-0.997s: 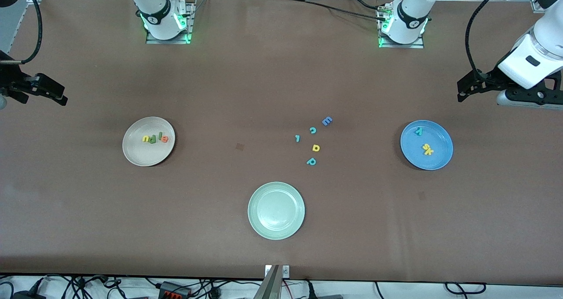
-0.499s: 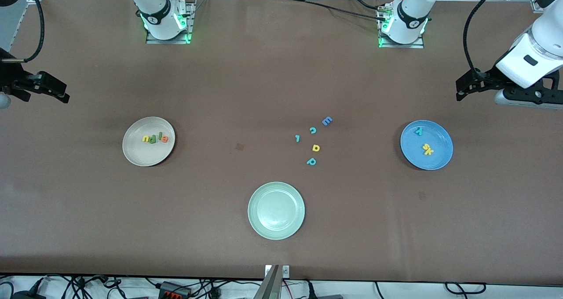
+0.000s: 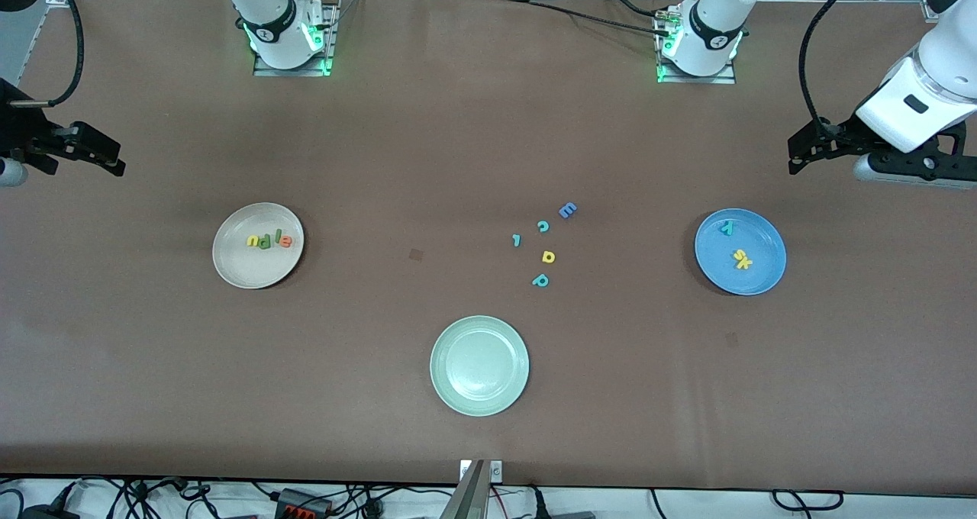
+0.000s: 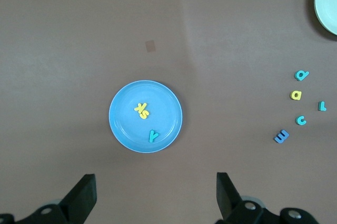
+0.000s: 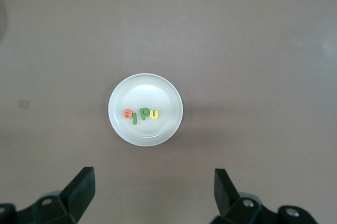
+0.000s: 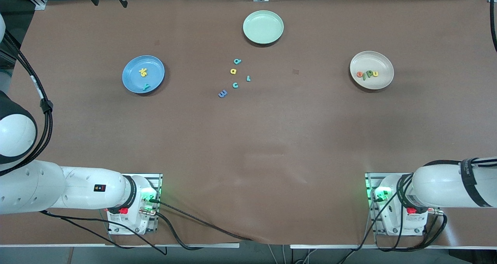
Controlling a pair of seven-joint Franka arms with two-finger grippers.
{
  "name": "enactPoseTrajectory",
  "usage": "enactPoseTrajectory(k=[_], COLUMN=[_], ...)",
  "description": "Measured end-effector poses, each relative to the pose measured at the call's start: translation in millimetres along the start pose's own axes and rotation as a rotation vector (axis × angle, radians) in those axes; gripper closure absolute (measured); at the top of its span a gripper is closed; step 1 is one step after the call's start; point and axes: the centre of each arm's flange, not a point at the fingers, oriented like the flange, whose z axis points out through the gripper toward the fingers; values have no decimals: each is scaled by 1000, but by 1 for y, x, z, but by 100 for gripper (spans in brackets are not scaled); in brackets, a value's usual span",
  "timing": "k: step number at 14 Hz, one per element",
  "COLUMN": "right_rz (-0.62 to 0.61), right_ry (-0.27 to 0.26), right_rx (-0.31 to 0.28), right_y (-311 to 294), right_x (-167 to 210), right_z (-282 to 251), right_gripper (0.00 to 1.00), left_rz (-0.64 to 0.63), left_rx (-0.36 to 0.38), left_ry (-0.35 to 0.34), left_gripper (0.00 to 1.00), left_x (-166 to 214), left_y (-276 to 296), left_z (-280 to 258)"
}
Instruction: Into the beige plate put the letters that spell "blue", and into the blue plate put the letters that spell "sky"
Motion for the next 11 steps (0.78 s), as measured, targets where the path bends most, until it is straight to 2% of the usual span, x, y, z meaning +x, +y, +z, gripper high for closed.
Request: enactPoseTrajectory(k=[11], right_rz=[-13], right_ry=[3], right_rx=[0], right_y=[-2], right_x=[-2], right_z=[1], right_gripper=[0], left_rz=[-1], left_rx=[0], left_ry=[-1], left_gripper=[0], left_x=[0], left_y=[0], left_z=[0])
